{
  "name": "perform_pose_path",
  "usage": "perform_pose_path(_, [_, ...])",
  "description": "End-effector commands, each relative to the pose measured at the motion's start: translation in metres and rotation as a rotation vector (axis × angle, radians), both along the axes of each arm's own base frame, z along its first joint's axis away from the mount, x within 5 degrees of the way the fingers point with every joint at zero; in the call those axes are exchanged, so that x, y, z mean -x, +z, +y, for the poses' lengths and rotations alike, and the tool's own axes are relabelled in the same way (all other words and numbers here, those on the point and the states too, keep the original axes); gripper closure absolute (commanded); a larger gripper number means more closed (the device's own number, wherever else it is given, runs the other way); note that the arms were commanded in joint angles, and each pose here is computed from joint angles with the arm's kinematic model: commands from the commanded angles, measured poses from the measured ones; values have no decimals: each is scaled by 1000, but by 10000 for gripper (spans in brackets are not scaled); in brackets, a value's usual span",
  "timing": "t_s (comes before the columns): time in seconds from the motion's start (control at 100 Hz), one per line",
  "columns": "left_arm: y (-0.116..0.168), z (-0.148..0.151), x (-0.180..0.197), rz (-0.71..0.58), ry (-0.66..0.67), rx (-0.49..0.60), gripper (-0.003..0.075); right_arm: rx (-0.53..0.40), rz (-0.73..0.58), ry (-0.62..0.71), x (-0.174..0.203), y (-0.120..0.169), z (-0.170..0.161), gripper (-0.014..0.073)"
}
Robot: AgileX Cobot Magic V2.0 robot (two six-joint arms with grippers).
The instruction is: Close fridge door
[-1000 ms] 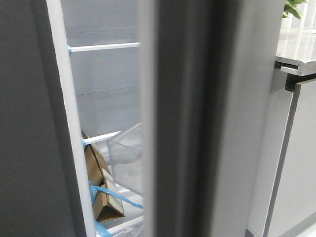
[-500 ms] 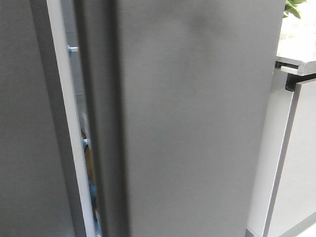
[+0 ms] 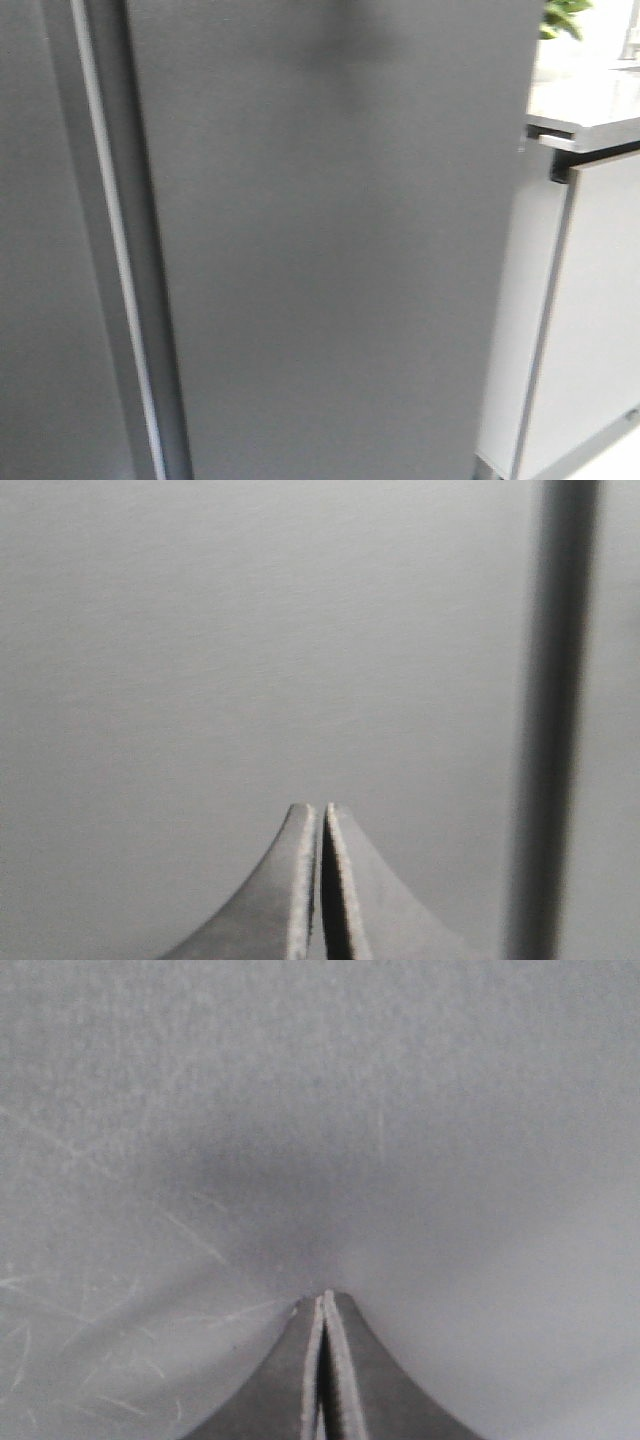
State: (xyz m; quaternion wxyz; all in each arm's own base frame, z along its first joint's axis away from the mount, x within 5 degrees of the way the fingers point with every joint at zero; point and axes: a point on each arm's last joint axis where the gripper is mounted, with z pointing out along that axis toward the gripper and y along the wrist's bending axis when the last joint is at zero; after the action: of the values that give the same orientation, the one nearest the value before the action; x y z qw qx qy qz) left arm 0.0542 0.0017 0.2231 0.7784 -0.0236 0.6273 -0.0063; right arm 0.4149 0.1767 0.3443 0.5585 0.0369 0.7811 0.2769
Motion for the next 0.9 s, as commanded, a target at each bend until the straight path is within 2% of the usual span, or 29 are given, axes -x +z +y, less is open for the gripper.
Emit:
perform_pose_path(0.0, [-5, 0, 0, -50, 1, 7, 740, -63, -149, -55, -12, 24, -11, 641])
perform_pose_path(0.08, [-5, 0, 0, -50, 1, 7, 740, -58, -139, -56, -9, 29, -15, 641])
perform_pose_path(0.27, [-5, 0, 0, -50, -1, 7, 740, 58, -202, -23, 19, 60, -25, 641])
perform_pose_path(0.42, [-5, 0, 0, -50, -1, 7, 740, 54, -301, -56, 60, 79, -46, 641])
perform_pose_path(0.56, [-5, 0, 0, -50, -1, 7, 740, 46, -347, -119, 100, 74, -76, 641])
perform_pose_path(0.71, [-5, 0, 0, -50, -1, 7, 740, 88, -321, -178, 142, 62, -110, 641])
perform_pose_path(0.89, [-5, 0, 0, -50, -1, 7, 740, 134, -353, -257, 205, 44, -144, 641])
